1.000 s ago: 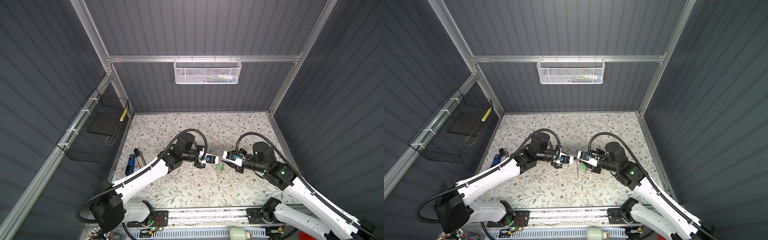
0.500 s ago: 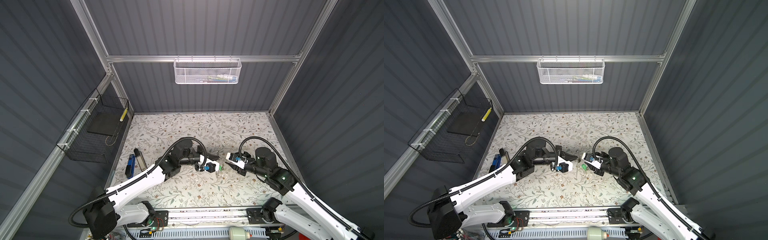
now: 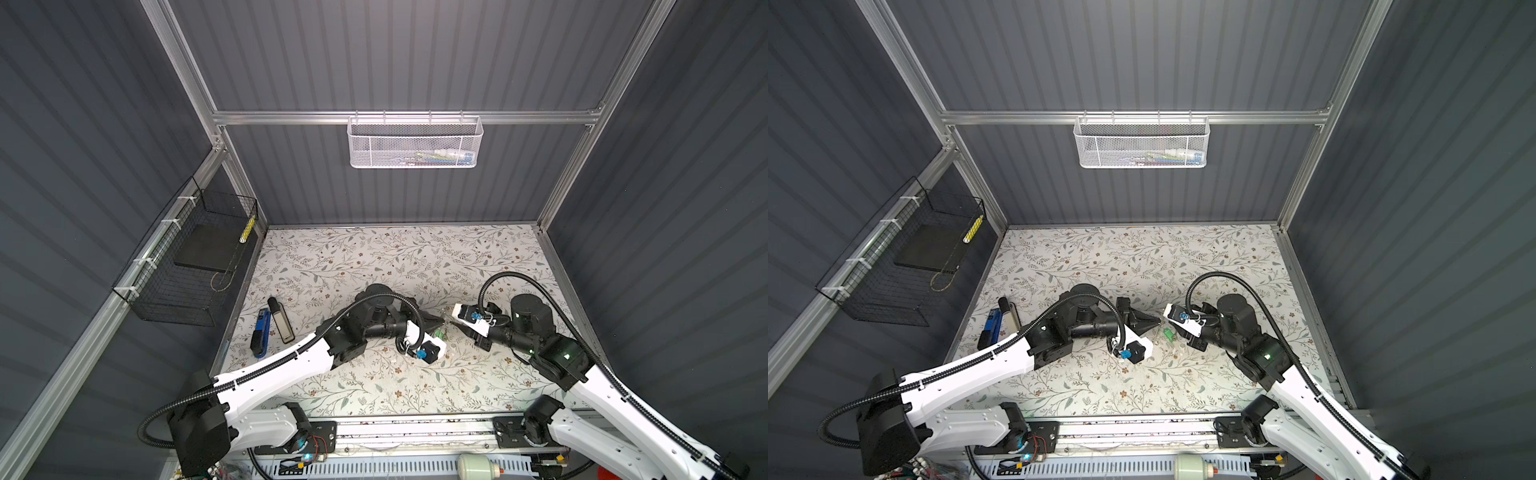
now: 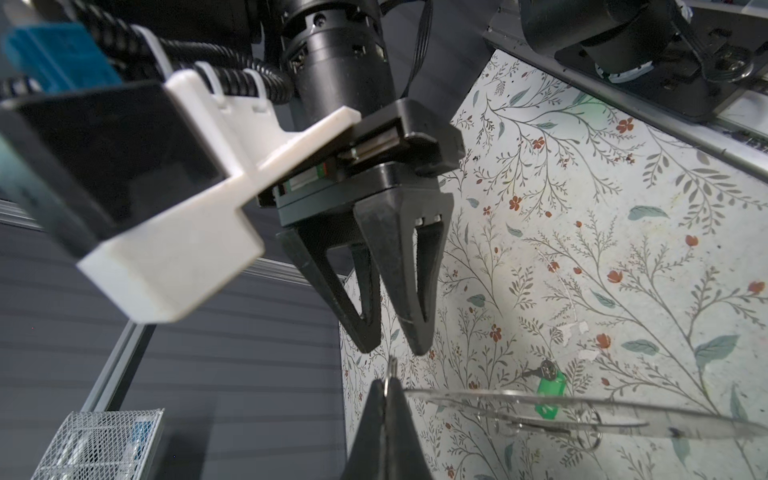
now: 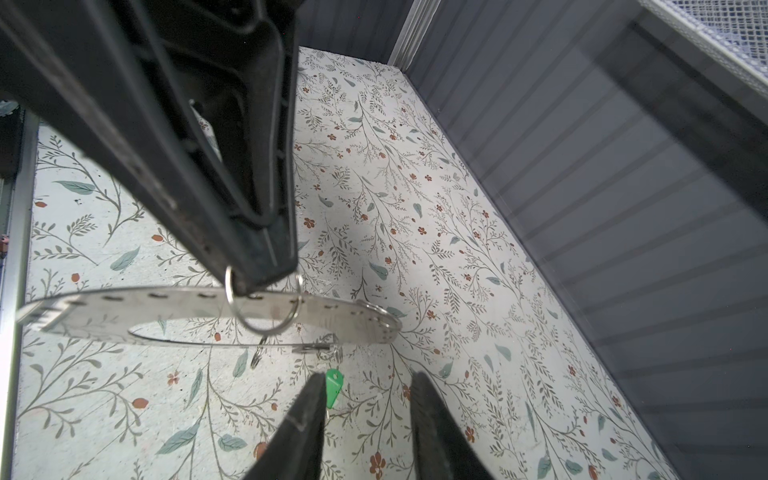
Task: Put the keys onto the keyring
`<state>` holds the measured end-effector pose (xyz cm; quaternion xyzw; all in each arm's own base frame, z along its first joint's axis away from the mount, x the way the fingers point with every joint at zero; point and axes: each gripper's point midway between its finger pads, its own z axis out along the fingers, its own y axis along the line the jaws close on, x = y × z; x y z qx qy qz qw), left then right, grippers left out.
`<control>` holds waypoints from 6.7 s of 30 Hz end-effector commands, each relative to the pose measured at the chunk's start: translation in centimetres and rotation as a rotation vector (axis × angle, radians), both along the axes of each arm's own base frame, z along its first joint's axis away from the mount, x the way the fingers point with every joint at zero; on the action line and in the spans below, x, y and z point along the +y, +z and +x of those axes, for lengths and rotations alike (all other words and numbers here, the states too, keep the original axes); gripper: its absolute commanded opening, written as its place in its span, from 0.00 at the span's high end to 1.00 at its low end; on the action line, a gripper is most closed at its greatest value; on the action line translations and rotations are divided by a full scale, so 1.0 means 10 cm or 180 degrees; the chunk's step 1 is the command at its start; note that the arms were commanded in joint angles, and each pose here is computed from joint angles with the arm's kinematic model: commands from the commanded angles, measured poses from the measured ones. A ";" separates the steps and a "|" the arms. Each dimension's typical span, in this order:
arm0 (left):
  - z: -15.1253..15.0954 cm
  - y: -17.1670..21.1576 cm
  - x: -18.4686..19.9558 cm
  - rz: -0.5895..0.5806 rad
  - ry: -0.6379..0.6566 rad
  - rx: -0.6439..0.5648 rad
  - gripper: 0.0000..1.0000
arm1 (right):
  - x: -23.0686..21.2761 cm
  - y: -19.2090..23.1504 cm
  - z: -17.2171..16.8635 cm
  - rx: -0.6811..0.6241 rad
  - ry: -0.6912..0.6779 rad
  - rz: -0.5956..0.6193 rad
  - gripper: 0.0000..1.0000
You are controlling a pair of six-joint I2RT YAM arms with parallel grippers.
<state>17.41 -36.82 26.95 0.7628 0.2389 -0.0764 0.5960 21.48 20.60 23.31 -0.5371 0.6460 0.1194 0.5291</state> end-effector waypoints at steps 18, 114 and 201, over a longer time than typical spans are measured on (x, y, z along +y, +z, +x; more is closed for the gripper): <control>0.44 0.03 0.42 -0.0328 0.0800 0.0644 1.00 | -0.18 -0.32 0.23 0.1621 -0.1476 0.0763 0.61; 0.09 0.15 0.67 -0.0911 -0.0174 0.2199 1.00 | 0.98 0.26 -0.26 0.0933 0.1043 0.0622 0.93; 0.57 -0.58 0.73 -0.0169 0.1000 0.1548 1.00 | -0.15 -1.36 0.13 0.2866 -0.2511 0.0043 0.66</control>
